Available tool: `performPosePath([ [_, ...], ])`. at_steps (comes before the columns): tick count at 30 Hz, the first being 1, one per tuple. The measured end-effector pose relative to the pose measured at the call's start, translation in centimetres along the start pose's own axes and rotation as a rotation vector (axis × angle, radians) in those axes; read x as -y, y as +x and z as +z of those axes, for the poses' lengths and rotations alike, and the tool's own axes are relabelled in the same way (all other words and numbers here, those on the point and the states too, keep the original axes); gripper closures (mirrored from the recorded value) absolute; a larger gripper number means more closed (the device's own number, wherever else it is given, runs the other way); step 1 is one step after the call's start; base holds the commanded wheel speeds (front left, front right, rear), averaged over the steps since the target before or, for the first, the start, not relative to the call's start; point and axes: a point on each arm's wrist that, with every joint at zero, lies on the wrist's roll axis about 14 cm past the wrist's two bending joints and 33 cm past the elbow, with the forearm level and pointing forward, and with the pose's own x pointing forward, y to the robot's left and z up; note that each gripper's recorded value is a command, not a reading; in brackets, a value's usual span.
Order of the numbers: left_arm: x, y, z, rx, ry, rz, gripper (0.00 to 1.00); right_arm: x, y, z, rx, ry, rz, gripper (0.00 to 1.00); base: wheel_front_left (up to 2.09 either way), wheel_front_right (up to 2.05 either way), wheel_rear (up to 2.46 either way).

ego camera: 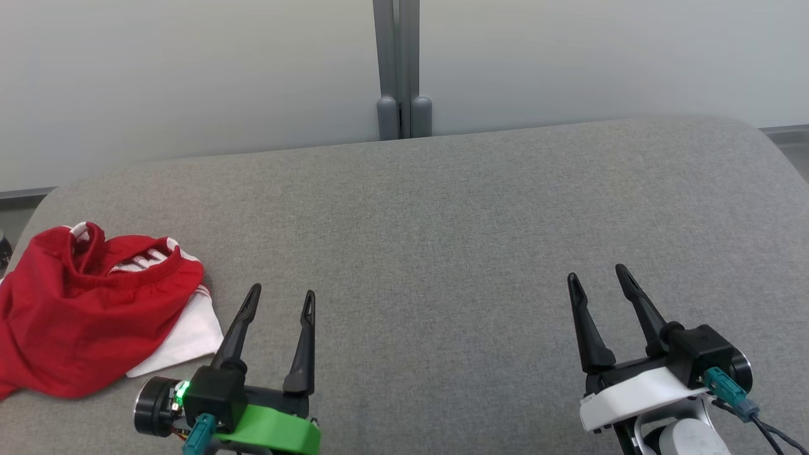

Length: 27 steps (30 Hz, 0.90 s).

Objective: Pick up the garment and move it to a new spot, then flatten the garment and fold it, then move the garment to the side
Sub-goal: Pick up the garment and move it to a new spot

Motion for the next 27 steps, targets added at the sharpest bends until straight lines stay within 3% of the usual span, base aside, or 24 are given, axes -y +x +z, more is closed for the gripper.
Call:
performPosePath([
  [18,-0.6,-0.4,-0.1,-0.006,-0.008,0.027,0.0,0.0,-0.1,-0.4,-0.011,0.002,0.001,0.0,0.0,0.0,0.0],
  [27,-2.9,-2.1,-0.2,-0.014,0.001,0.112,0.0,-2.9,0.9,-1.5,-0.04,0.02,0.092,0.0,0.0,0.0,0.0],
])
